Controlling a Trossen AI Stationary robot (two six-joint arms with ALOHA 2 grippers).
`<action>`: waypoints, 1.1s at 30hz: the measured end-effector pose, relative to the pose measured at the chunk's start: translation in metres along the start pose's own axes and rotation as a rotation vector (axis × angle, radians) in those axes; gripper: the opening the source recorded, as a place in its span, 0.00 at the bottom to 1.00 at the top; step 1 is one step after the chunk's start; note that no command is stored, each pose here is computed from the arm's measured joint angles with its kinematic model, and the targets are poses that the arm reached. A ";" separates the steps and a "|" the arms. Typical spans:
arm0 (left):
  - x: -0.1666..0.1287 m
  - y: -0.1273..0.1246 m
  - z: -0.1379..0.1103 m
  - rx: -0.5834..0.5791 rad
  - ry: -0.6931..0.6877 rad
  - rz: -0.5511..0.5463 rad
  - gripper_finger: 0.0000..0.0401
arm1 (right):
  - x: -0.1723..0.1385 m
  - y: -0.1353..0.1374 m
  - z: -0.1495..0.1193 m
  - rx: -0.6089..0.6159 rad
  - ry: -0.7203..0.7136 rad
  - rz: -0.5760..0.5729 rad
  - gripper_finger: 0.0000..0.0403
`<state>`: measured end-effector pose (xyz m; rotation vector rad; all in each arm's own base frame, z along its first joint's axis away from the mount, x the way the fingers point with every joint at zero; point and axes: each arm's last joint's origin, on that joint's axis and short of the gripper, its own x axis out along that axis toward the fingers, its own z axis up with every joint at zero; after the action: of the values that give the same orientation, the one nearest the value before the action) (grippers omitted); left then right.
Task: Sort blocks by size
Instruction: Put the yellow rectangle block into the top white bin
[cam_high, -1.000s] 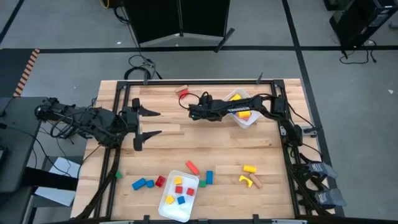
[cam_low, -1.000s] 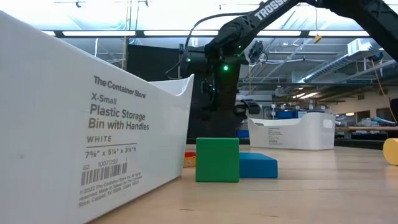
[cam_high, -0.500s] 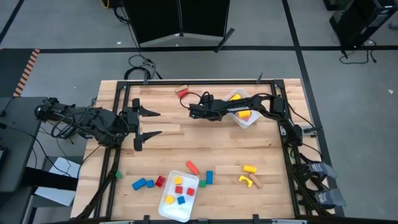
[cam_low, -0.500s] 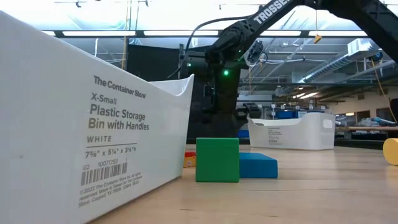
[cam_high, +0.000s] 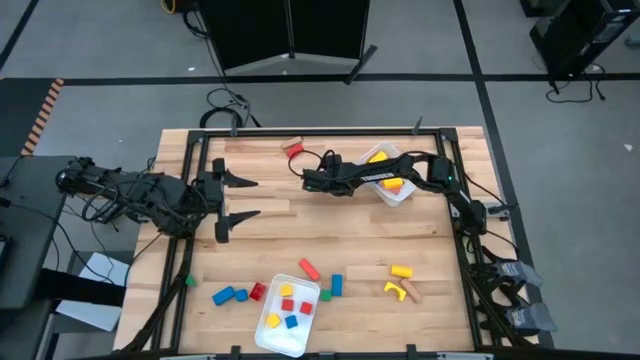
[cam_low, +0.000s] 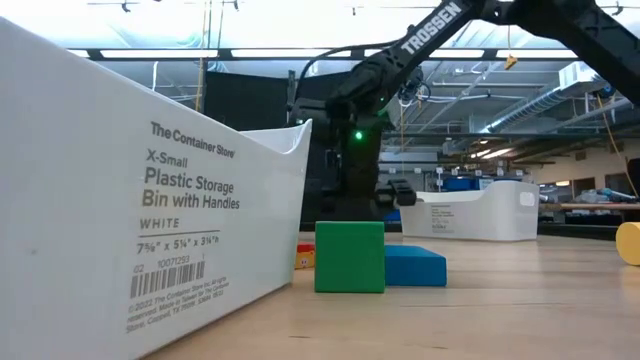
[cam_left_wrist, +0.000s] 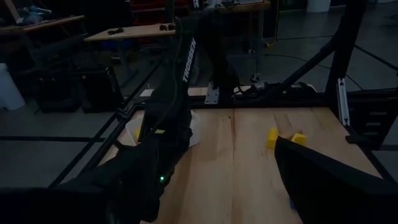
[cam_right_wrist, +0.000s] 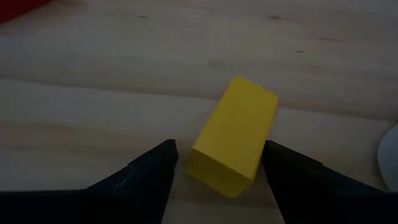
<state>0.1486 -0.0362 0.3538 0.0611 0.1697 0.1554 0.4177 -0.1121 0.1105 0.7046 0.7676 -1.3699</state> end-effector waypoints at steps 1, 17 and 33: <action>0.000 0.000 0.000 0.001 0.001 0.000 0.82 | 0.002 0.000 -0.001 0.000 -0.001 -0.002 0.63; 0.000 0.000 0.000 -0.014 -0.003 0.000 0.82 | 0.002 0.002 -0.004 -0.032 -0.014 0.000 0.35; 0.016 -0.006 -0.006 -0.088 0.053 0.070 0.82 | -0.114 -0.022 0.042 -0.235 -0.259 0.070 0.35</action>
<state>0.1638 -0.0396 0.3446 -0.0248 0.2138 0.2346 0.3939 -0.0824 0.2282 0.3579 0.6757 -1.2531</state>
